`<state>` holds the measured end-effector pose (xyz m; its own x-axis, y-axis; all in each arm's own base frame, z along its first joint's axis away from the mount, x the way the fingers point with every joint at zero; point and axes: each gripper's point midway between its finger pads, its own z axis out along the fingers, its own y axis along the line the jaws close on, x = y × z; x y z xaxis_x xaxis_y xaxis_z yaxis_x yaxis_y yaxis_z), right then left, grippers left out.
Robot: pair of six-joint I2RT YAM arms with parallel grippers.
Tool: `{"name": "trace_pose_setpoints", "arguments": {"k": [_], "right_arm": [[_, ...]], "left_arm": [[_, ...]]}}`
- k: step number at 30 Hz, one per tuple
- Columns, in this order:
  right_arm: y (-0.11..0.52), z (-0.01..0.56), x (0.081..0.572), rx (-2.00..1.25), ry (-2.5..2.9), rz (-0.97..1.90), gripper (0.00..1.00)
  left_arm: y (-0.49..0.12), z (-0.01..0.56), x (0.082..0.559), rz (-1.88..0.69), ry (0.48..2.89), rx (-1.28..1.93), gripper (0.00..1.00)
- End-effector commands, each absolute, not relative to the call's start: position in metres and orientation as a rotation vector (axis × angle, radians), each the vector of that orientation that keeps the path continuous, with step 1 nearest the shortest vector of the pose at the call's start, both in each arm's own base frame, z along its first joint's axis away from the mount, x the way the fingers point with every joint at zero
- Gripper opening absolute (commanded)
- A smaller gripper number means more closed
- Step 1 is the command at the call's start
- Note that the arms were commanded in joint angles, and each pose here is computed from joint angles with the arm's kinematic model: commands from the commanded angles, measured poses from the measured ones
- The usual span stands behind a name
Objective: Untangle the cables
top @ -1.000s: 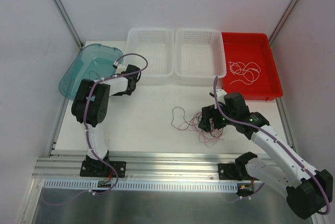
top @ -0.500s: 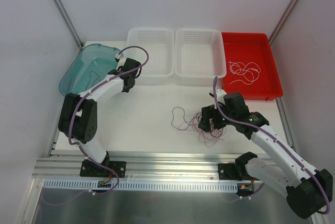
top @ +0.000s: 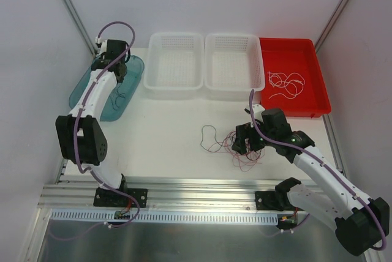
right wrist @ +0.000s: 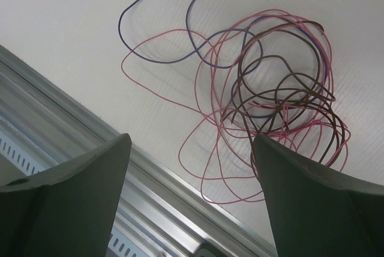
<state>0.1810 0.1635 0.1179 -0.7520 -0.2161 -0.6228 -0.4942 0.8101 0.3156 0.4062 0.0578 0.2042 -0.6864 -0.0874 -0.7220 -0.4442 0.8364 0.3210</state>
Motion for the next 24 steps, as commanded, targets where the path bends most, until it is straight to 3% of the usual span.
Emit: {"name": "trace_pose_setpoints", "arguments": {"k": [1, 4, 5, 8, 12, 17, 19, 24], "right_arm": [[0.168, 0.127, 0.184, -0.535, 2.375, 0.650, 0.88], [0.167, 0.127, 0.183, -0.534, 2.377, 0.648, 0.88], [0.167, 0.128, 0.183, -0.532, 2.375, 0.649, 0.88], [0.167, 0.127, 0.183, -0.534, 2.377, 0.648, 0.88], [0.168, 0.128, 0.182, -0.535, 2.371, 0.654, 0.88], [0.168, 0.130, 0.182, -0.538, 2.361, 0.659, 0.88], [0.168, 0.131, 0.182, -0.539, 2.356, 0.659, 0.88], [0.169, 0.132, 0.181, -0.542, 2.348, 0.667, 0.88]], "left_arm": [[0.079, 0.180, 0.418, 0.629, 2.365, -0.423, 0.04], [0.081, 0.174, 0.422, 0.581, 2.365, -0.488, 0.10], [0.080, 0.175, 0.422, 0.567, 2.361, -0.499, 0.22], [0.088, 0.179, 0.413, 0.530, 2.335, -0.586, 0.38], [0.093, 0.190, 0.387, 0.489, 2.290, -0.667, 0.67], [0.102, 0.196, 0.352, 0.398, 2.210, -0.864, 0.92], [0.112, 0.189, 0.330, 0.384, 2.182, -0.985, 0.99], [0.113, 0.155, 0.303, 0.210, 2.209, -1.167, 0.99]]}}
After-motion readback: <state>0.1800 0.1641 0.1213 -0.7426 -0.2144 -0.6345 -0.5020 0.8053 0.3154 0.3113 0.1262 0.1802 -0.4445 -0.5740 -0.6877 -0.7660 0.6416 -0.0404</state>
